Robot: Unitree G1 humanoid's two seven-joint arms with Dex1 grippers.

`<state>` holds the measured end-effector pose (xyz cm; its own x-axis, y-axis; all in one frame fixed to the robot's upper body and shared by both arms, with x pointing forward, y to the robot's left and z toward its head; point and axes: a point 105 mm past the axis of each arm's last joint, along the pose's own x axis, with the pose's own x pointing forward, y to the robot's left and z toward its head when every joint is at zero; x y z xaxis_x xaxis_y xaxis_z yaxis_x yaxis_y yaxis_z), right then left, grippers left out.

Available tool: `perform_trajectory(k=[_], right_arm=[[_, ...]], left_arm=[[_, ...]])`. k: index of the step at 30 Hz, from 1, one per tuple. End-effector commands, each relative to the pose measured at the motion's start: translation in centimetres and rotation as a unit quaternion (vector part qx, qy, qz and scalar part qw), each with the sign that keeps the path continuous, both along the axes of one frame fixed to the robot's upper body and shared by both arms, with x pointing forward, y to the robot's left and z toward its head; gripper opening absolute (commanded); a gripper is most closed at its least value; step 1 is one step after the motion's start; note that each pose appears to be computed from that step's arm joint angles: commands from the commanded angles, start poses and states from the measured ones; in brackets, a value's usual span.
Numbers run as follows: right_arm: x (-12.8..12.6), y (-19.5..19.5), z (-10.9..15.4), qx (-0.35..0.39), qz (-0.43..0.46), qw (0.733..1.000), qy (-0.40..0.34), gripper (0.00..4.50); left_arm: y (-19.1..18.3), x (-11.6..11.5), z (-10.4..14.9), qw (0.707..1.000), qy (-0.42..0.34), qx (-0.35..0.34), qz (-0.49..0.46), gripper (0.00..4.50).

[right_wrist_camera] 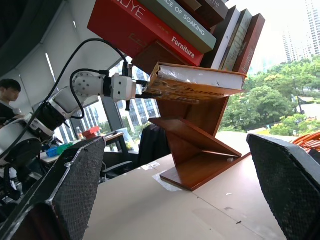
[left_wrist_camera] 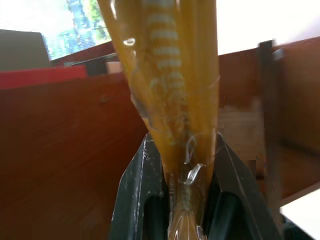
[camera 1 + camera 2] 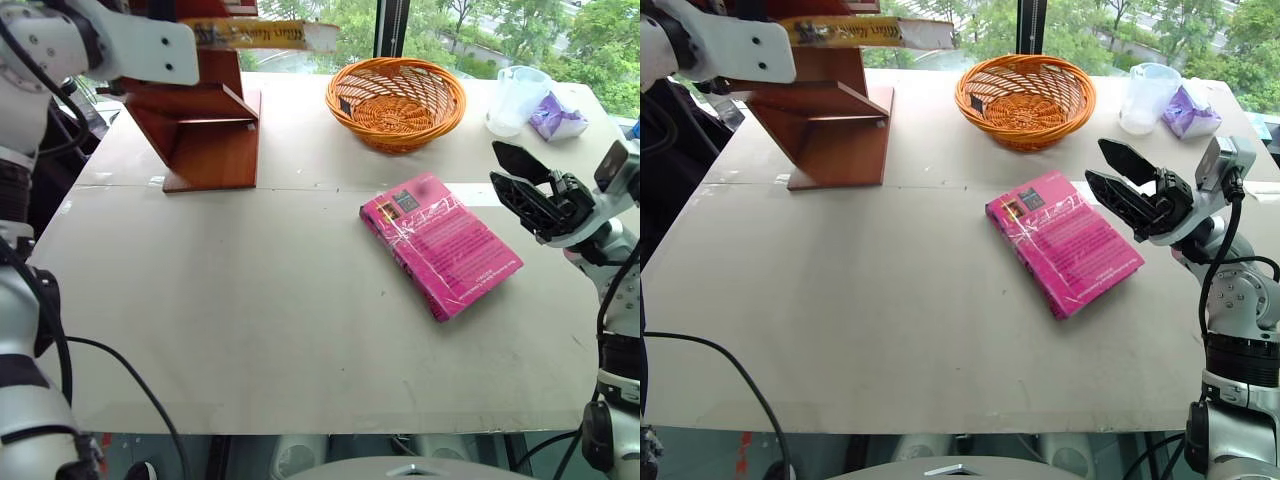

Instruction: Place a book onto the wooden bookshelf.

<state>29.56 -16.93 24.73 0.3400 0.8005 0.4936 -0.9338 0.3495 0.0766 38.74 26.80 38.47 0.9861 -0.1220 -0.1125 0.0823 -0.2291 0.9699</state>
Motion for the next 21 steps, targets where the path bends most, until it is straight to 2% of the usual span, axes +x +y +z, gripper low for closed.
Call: perform_trajectory(k=[1,12,17,19,21], right_arm=[[-0.7,0.0,0.6,-0.004,0.000,1.000,-0.024,4.50],[-1.2,-0.8,0.7,-0.014,-0.019,0.999,-0.029,4.50],[-1.2,-0.9,0.8,-0.010,-0.017,0.999,-0.033,4.50],[-1.2,-0.9,0.9,-0.007,-0.018,0.999,-0.035,4.50],[-1.2,-0.9,0.9,-0.007,-0.017,0.999,-0.035,4.50]], left_arm=[[0.9,-0.4,1.2,1.000,-0.020,-0.001,0.011,0.19],[5.2,-1.1,-1.2,0.992,0.042,-0.011,0.121,0.19],[5.6,-1.4,-0.8,0.991,0.028,-0.019,0.127,0.19],[6.2,-1.6,-0.7,0.990,0.028,-0.019,0.136,1.20],[6.6,-1.8,-0.7,0.989,0.030,-0.020,0.141,2.00]])
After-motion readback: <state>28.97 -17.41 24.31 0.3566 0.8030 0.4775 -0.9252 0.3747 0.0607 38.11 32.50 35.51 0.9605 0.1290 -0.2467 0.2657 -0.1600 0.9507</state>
